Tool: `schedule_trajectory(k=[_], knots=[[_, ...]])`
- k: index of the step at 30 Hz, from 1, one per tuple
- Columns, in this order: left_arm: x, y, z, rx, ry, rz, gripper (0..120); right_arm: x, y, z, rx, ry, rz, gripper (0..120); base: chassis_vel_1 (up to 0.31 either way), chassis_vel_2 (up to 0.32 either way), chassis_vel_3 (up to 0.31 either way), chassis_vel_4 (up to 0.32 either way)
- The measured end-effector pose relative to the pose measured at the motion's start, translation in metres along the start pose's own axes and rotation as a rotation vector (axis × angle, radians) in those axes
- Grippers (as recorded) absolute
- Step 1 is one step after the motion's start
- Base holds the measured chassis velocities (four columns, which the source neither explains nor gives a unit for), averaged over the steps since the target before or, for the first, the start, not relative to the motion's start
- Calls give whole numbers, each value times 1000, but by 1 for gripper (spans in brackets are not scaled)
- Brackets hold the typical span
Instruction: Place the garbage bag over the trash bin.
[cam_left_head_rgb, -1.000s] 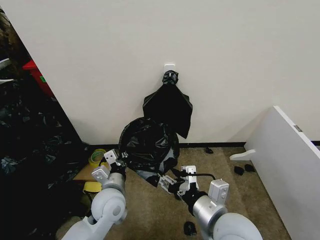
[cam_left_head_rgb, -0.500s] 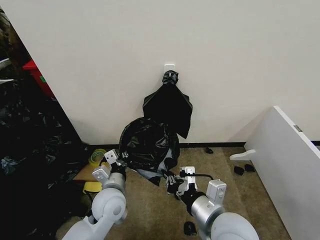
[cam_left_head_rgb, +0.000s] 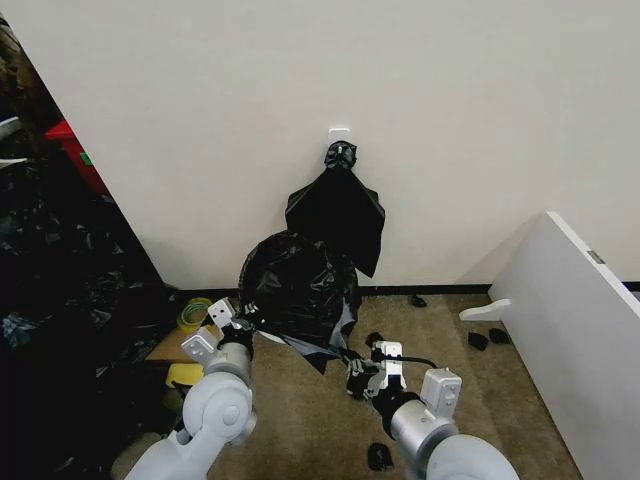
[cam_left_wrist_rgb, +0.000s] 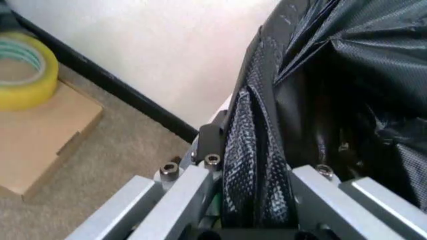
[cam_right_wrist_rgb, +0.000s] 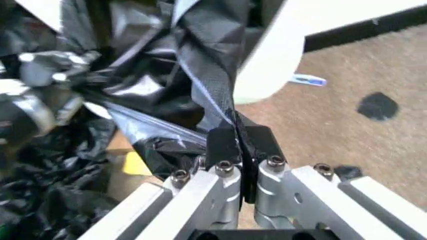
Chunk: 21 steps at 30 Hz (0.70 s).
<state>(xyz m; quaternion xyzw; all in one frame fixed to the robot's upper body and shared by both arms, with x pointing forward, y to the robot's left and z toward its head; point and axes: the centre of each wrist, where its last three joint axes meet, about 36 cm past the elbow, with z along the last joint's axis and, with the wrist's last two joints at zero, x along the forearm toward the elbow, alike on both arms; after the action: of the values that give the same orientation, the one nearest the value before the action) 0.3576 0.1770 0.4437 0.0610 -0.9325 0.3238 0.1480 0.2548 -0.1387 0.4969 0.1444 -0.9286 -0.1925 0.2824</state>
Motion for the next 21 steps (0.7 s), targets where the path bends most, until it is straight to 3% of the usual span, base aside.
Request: schedule_trajectory(k=[8, 21], knots=[[7, -3, -8, 59, 75, 8, 0, -18, -9, 7, -7, 1, 66, 0, 0, 0, 0, 0], [19, -4, -15, 70, 214, 21, 0, -50, -28, 13, -108, -12, 110, 0, 0, 0, 0, 0]])
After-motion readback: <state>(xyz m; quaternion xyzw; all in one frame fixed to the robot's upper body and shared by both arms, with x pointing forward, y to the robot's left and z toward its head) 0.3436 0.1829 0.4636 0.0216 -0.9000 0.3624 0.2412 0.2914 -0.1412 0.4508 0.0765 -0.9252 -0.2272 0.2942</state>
